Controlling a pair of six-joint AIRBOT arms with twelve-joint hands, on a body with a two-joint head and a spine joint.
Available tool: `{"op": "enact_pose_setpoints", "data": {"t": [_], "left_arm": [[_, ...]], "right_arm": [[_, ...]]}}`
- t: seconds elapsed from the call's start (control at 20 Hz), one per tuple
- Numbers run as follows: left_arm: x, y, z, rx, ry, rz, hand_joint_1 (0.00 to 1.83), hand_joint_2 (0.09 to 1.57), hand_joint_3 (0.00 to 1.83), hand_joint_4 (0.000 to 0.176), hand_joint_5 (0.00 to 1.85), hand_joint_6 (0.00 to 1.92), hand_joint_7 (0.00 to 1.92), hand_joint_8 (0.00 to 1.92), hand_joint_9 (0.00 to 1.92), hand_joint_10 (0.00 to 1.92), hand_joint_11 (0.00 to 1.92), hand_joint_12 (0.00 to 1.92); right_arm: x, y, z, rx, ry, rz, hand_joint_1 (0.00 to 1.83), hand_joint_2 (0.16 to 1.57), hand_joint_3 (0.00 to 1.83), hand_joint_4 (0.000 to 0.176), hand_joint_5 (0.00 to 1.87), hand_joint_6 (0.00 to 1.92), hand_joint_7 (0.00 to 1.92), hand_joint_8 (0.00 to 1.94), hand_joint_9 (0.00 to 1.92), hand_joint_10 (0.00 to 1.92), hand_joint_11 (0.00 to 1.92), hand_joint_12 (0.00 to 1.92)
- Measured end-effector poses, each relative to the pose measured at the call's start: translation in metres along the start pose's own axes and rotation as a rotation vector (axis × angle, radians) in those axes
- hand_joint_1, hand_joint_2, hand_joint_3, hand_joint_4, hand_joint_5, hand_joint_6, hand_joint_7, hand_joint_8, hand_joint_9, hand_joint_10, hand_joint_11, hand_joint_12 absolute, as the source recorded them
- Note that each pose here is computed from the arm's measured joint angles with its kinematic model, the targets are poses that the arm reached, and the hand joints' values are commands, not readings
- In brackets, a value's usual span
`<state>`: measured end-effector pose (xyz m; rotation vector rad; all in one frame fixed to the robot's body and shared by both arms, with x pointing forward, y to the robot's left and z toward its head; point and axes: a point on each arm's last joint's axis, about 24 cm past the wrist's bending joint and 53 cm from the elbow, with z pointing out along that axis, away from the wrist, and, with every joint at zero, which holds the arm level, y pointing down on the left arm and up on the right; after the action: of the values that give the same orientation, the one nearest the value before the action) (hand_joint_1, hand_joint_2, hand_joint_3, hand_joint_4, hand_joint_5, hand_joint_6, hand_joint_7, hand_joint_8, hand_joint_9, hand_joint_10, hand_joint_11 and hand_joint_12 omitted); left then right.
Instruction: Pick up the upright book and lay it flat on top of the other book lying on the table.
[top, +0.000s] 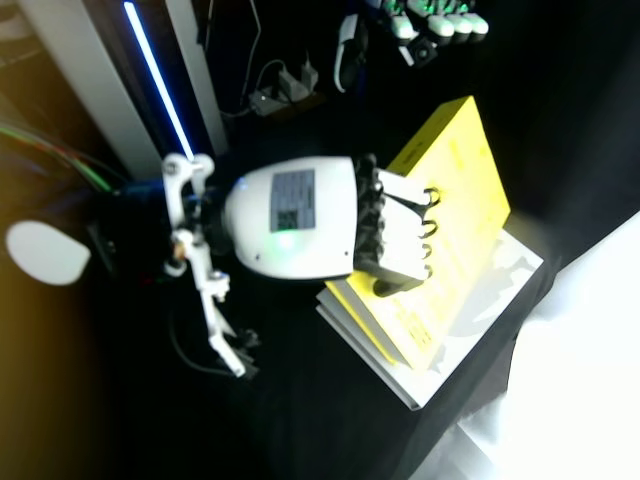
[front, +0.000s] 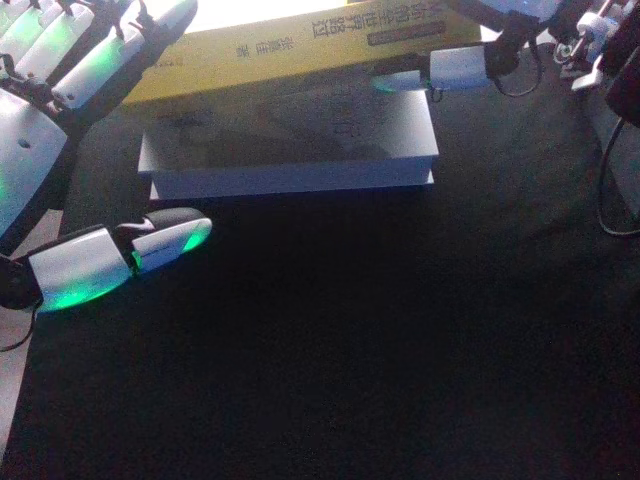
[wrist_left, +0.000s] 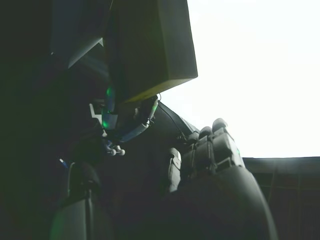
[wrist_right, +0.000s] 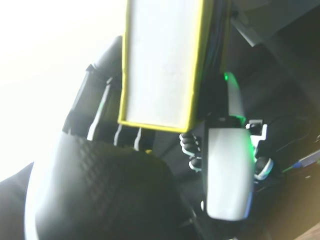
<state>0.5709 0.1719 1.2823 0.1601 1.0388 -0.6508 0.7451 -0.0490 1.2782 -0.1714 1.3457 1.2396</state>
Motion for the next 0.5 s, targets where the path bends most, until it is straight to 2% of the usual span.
{"op": "enact_pose_setpoints", "data": {"t": [0.1, 0.15, 0.2, 0.25, 0.3, 0.35, 0.4, 0.45, 0.5], "left_arm": [[0.0, 0.0, 0.0, -0.001, 0.0, -0.001, 0.38, 1.08, 0.01, 0.176, 0.0, 0.0, 0.0, 0.0, 0.0, 0.0, 0.0, 0.0], [-0.001, 0.0, -0.001, -0.001, -0.003, -0.001, 0.38, 1.08, 0.01, 0.176, 0.0, 0.0, 0.0, 0.0, 0.0, 0.0, 0.0, 0.0], [-0.001, 0.001, -0.001, -0.004, -0.004, -0.001, 0.37, 1.09, 0.01, 0.176, 0.0, 0.0, 0.0, 0.0, 0.0, 0.0, 0.0, 0.0], [-0.001, 0.002, -0.001, -0.008, -0.003, -0.001, 0.36, 1.09, 0.01, 0.176, 0.0, 0.0, 0.0, 0.0, 0.0, 0.0, 0.0, 0.0], [-0.001, 0.003, -0.001, -0.012, -0.006, -0.002, 0.37, 1.08, 0.01, 0.176, 0.0, 0.0, 0.0, 0.0, 0.0, 0.0, 0.0, 0.0], [-0.002, 0.003, -0.001, -0.013, -0.007, -0.002, 0.37, 1.09, 0.01, 0.176, 0.0, 0.0, 0.0, 0.0, 0.0, 0.0, 0.0, 0.0], [-0.002, 0.004, -0.001, -0.017, -0.007, -0.002, 0.37, 1.09, 0.01, 0.176, 0.0, 0.0, 0.0, 0.0, 0.0, 0.0, 0.0, 0.0], [-0.002, 0.004, -0.001, -0.018, -0.007, -0.002, 0.39, 1.07, 0.0, 0.176, 0.0, 0.0, 0.0, 0.0, 0.0, 0.0, 0.0, 0.0], [-0.001, 0.004, -0.002, -0.016, -0.005, -0.002, 0.39, 1.08, 0.0, 0.176, 0.0, 0.0, 0.0, 0.0, 0.0, 0.0, 0.0, 0.0]], "right_arm": [[0.0, -0.004, -0.002, 0.006, -0.006, 0.031, 1.39, 1.09, 0.0, 0.0, 0.82, 1.07, 1.13, 0.67, 1.06, 1.15, 0.8, 1.57], [0.001, -0.006, -0.003, 0.006, -0.006, 0.042, 1.36, 1.11, 0.0, 0.0, 0.67, 0.77, 0.99, 0.98, 0.91, 1.17, 0.7, 1.68], [0.002, -0.006, -0.004, 0.007, -0.005, 0.042, 1.16, 1.16, 0.01, 0.0, 0.57, 0.56, 0.78, 0.66, 0.75, 1.18, 0.56, 1.74], [0.004, -0.008, -0.005, 0.01, 0.0, 0.042, 0.74, 1.33, 0.06, 0.0, 0.36, 0.41, 0.54, 0.41, 0.46, 1.16, 0.25, 1.8], [0.012, -0.016, -0.008, 0.039, 0.023, 0.039, 0.48, 1.4, 0.04, 0.0, 0.22, 0.32, 0.41, 0.22, 0.27, 1.11, 0.05, 1.8], [0.022, -0.026, -0.012, 0.071, 0.052, 0.045, 0.37, 1.39, 0.02, 0.0, 0.05, 0.19, 0.19, 0.07, 0.05, 0.81, 0.01, 1.57], [0.032, -0.034, -0.016, 0.102, 0.089, 0.036, 0.35, 1.38, 0.01, 0.0, 0.01, 0.06, 0.08, 0.02, 0.01, 0.54, 0.0, 1.35], [0.034, -0.041, -0.018, 0.13, 0.1, 0.056, 0.39, 1.34, 0.0, 0.0, 0.0, 0.01, 0.02, 0.0, 0.0, 0.15, 0.0, 0.77], [0.031, -0.05, -0.021, 0.167, 0.096, 0.104, 0.39, 1.3, 0.0, 0.0, 0.0, 0.0, 0.0, 0.0, 0.0, 0.01, 0.0, 0.04]]}}
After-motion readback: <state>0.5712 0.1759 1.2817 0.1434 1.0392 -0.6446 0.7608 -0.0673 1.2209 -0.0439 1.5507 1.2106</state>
